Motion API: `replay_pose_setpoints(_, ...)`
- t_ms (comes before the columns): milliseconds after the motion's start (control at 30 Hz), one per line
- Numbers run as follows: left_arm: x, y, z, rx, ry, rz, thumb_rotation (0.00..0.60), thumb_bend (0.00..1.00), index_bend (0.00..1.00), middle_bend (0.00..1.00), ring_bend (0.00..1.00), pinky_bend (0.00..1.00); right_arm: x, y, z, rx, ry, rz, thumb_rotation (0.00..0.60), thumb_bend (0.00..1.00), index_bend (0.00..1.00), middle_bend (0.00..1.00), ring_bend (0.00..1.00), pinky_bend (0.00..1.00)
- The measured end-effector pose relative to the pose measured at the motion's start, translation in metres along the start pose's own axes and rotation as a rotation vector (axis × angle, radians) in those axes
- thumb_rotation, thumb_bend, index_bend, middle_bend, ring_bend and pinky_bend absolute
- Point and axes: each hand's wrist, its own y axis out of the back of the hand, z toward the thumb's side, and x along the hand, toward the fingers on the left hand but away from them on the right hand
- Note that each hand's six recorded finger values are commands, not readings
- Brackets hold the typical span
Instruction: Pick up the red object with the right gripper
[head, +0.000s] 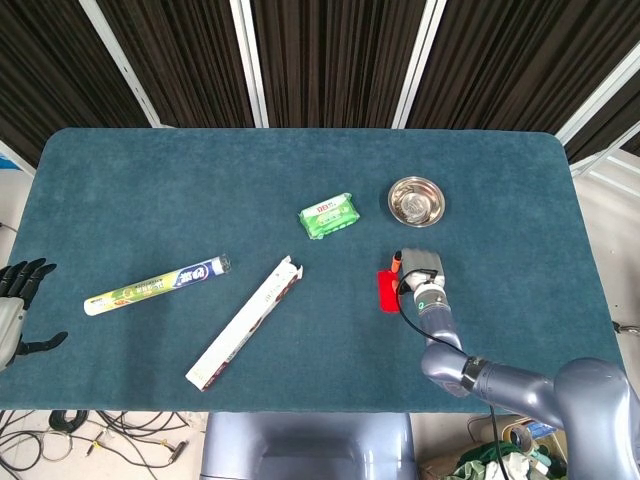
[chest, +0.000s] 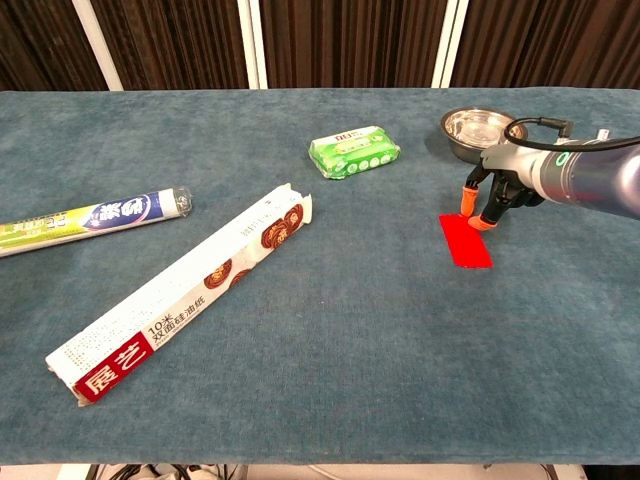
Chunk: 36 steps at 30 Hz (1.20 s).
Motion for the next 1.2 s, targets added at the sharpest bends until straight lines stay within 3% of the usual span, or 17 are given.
replay_pose_setpoints(500, 0.0, 0.001, -0.001, -0.002, 0.003, 0.005, 0.6, 0.15, 0.11, 0.05, 0.0, 0.03, -0.007, 0.0, 0.004, -0.015, 0.004, -0.01, 0.6, 0.34, 0.48, 1.0, 1.0, 1.0)
replay_pose_setpoints(1200, 0.0, 0.001, -0.001, -0.004, 0.006, 0.0, 0.6, 0.15, 0.11, 0.05, 0.0, 0.03, -0.004, -0.009, 0.01, -0.006, 0.022, 0.001, 0.6, 0.34, 0.58, 1.0, 1.0, 1.0)
